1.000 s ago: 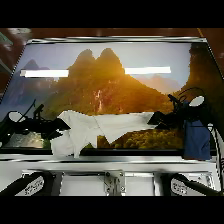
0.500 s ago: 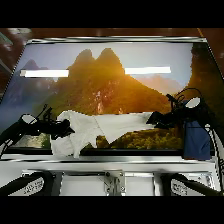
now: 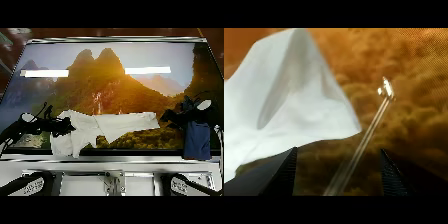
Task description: Fold the shirts.
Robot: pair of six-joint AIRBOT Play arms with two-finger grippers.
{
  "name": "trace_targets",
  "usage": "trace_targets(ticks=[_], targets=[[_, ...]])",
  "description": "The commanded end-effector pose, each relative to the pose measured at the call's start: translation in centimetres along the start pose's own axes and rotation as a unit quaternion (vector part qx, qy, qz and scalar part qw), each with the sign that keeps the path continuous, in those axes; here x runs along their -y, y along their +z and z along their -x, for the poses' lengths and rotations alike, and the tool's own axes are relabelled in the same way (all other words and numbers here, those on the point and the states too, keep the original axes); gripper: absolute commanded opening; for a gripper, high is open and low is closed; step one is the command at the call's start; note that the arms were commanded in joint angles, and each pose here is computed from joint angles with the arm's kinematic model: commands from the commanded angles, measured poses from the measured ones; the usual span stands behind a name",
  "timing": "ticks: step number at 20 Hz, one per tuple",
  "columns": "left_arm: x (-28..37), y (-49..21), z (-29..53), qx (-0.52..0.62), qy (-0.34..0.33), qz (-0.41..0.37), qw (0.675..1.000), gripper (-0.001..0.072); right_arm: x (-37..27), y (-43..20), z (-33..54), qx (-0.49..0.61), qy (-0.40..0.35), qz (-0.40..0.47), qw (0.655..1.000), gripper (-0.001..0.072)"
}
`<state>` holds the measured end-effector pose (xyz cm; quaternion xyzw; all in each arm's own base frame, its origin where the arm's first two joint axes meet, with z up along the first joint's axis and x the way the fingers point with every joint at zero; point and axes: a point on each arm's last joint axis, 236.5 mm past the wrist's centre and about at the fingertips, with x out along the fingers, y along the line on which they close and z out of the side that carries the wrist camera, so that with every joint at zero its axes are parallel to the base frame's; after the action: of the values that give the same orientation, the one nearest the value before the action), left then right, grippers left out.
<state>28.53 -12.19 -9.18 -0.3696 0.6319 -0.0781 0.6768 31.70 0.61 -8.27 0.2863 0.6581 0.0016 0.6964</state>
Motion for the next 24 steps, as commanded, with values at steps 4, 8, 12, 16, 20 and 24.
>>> trace_targets(ticks=[4,8,12,16,20,24], targets=[[0.5,-0.2,0.2,-0.003,-0.007,-0.008,1.0,0.0041,0.2,-0.7,-2.8,-0.044,0.021,-0.045,0.998,0.0641],[1.0,0.3,0.5,0.002,-0.011,-0.014,1.0,0.0041,0.0,-0.7,-4.0,-0.055,0.034,-0.066,0.996,0.0641],[1.9,1.3,1.0,0.014,-0.017,-0.024,0.999,0.0041,-0.6,-0.6,-4.7,-0.061,0.051,-0.082,0.993,0.0494],[3.0,2.4,1.7,0.028,-0.023,-0.035,0.999,0.0041,-0.7,-0.7,-4.8,-0.062,0.054,-0.083,0.993,0.0363],[4.1,3.5,2.4,0.041,-0.03,-0.048,0.998,0.0041,-1.8,-0.9,-4.7,-0.065,0.071,-0.068,0.993,0.0061],[7.7,4.0,5.1,0.053,-0.057,-0.119,0.99,0.004,-6.5,-1.4,-1.6,-0.073,0.158,0.016,0.985,0.006]])
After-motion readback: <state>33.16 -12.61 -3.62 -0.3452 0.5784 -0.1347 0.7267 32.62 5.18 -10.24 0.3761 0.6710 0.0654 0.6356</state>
